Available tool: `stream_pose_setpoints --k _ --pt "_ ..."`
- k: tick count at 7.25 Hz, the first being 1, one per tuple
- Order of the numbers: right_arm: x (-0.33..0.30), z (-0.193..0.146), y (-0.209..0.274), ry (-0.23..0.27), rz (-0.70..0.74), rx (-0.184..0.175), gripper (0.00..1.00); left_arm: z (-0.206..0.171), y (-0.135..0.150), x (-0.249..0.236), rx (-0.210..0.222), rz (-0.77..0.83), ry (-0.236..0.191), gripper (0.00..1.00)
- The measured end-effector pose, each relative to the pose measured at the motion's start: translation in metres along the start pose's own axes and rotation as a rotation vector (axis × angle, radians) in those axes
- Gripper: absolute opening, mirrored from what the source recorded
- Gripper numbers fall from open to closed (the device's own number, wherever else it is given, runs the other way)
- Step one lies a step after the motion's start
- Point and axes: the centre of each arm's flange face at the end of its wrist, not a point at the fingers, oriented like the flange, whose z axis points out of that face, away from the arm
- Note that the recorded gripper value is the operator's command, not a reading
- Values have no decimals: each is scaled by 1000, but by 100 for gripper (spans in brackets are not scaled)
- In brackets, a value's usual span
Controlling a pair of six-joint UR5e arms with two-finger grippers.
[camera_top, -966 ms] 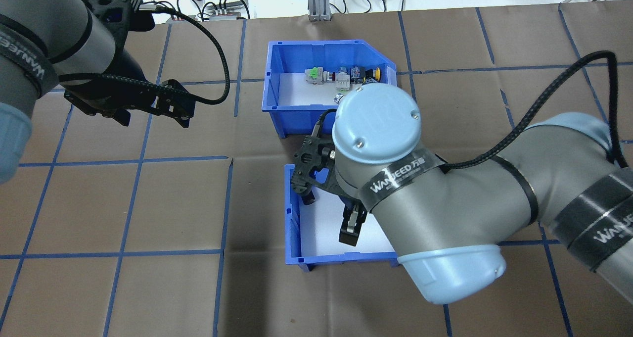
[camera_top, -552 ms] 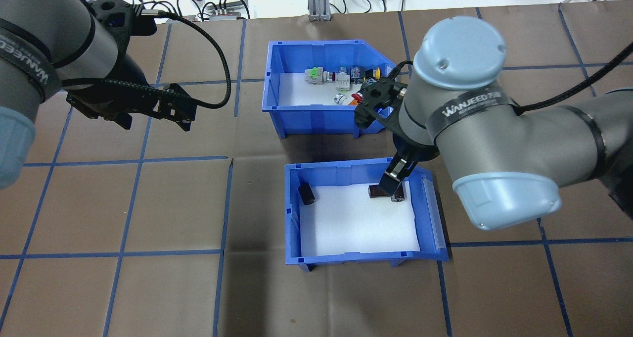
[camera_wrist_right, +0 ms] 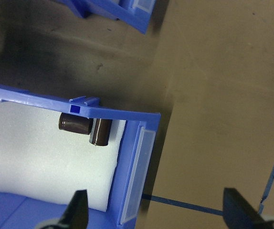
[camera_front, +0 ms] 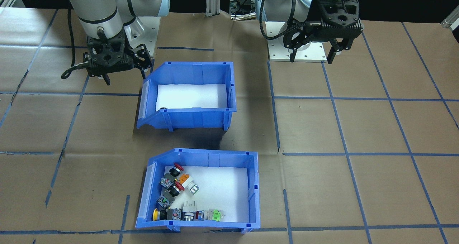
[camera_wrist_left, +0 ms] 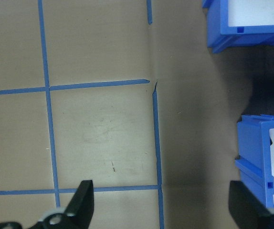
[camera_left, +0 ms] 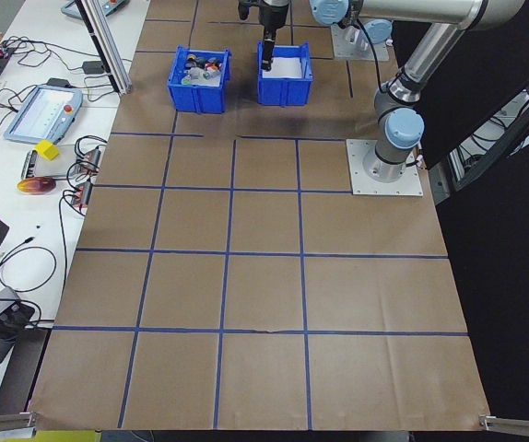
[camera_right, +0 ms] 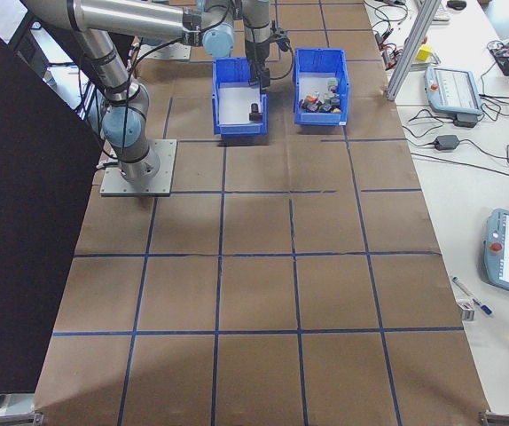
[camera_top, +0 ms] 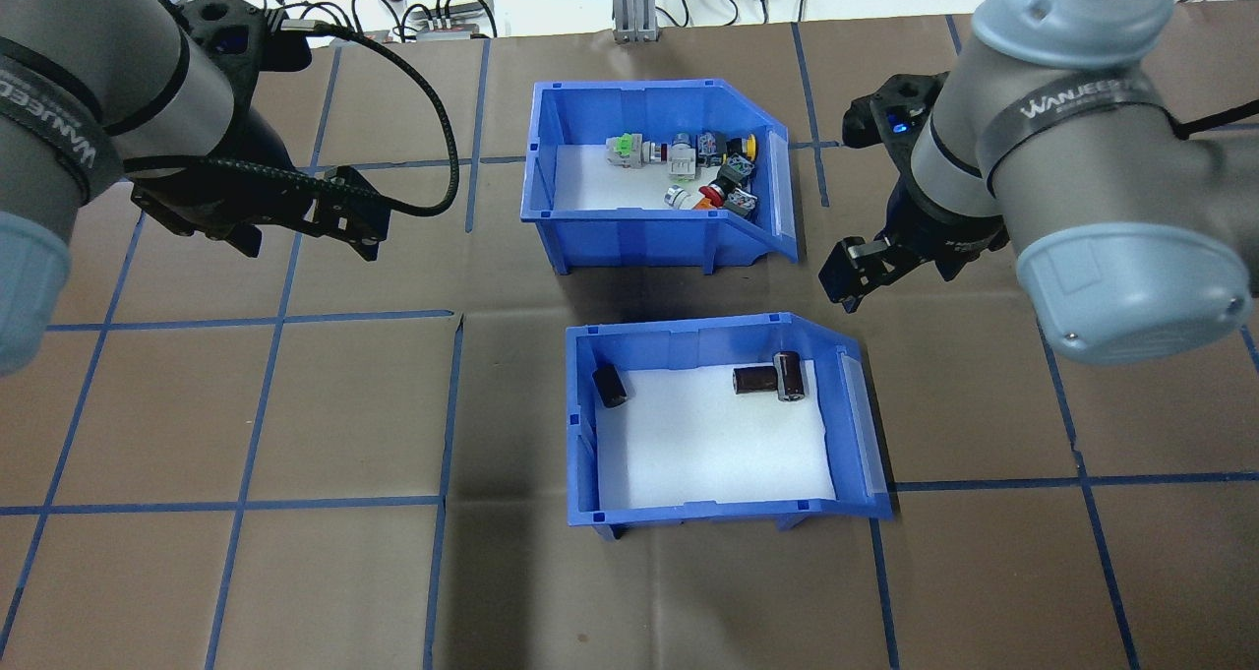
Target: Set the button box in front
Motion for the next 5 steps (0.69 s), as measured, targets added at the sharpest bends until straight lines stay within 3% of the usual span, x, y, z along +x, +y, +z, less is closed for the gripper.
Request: stream_pose_setpoints --k 2,5 --pt "20 -33 -7 -2 157 -22 100 0 -1 0 5 3 -1 99" --pt "37 -45 -9 -2 245 -21 100 -1 0 0 8 3 -2 99"
